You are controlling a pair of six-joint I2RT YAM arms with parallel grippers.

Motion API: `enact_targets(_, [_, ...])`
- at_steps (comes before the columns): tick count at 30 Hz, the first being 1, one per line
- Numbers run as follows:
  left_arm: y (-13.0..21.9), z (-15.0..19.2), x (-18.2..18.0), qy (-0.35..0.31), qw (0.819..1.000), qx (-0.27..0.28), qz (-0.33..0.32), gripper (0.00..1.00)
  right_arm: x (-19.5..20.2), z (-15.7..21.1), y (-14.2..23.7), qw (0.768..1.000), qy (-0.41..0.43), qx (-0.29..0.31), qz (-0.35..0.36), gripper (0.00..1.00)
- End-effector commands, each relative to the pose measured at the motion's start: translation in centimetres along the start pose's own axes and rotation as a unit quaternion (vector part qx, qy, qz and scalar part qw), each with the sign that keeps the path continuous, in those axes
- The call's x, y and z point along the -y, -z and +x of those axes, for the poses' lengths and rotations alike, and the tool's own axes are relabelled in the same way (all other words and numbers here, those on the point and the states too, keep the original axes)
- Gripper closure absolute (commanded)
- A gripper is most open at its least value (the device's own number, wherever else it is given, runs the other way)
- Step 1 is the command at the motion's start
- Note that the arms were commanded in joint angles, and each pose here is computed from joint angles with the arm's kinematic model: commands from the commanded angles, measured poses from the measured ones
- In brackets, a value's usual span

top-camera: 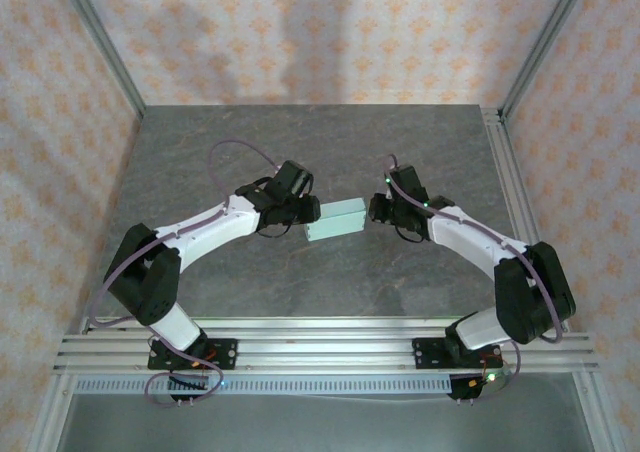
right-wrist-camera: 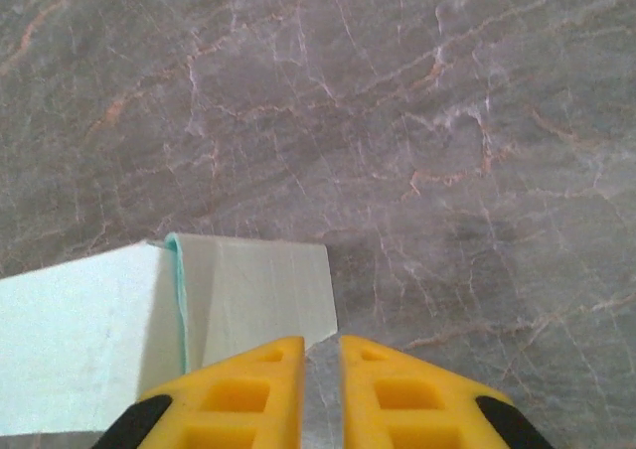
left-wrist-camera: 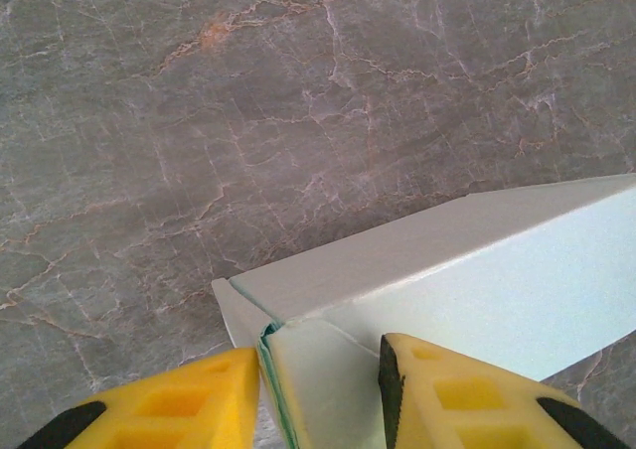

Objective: Fold the paper box

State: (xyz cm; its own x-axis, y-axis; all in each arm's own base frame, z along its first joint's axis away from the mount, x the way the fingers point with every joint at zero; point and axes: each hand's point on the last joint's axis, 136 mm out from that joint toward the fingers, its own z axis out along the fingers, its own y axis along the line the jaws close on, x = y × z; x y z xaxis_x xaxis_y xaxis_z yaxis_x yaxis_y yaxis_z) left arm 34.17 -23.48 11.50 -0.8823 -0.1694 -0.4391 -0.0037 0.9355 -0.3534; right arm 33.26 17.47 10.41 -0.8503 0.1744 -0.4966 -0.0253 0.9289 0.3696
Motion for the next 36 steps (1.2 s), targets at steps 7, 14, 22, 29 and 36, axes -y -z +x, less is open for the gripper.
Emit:
enact_targets(7, [-1.3,3.7,-3.4,-0.002,0.997,-0.060,-0.055,0.64,-1.9,-3.3,3.7,0.998,0.014,0.050,-0.019,0.59])
enact_targets(14, [-1.2,3.6,-3.2,-0.001,0.997,-0.057,-0.051,0.64,-3.0,-2.4,1.0,0.999,0.013,-0.002,-0.043,0.55])
enact_targets(22, [-1.3,4.0,-3.6,-0.004,0.997,-0.060,-0.055,0.64,-0.6,0.5,-1.1,0.999,-0.016,-0.041,-0.015,0.90])
enact_targets(29, [-1.4,4.0,-3.5,-0.007,0.997,-0.059,-0.052,0.64,-1.9,-0.3,0.3,0.998,-0.021,-0.023,-0.048,1.00])
enact_targets(36, [-1.6,4.2,-3.7,-0.005,0.997,-0.061,-0.053,0.65,-3.3,-2.3,1.7,0.998,-0.004,0.009,-0.069,0.79])
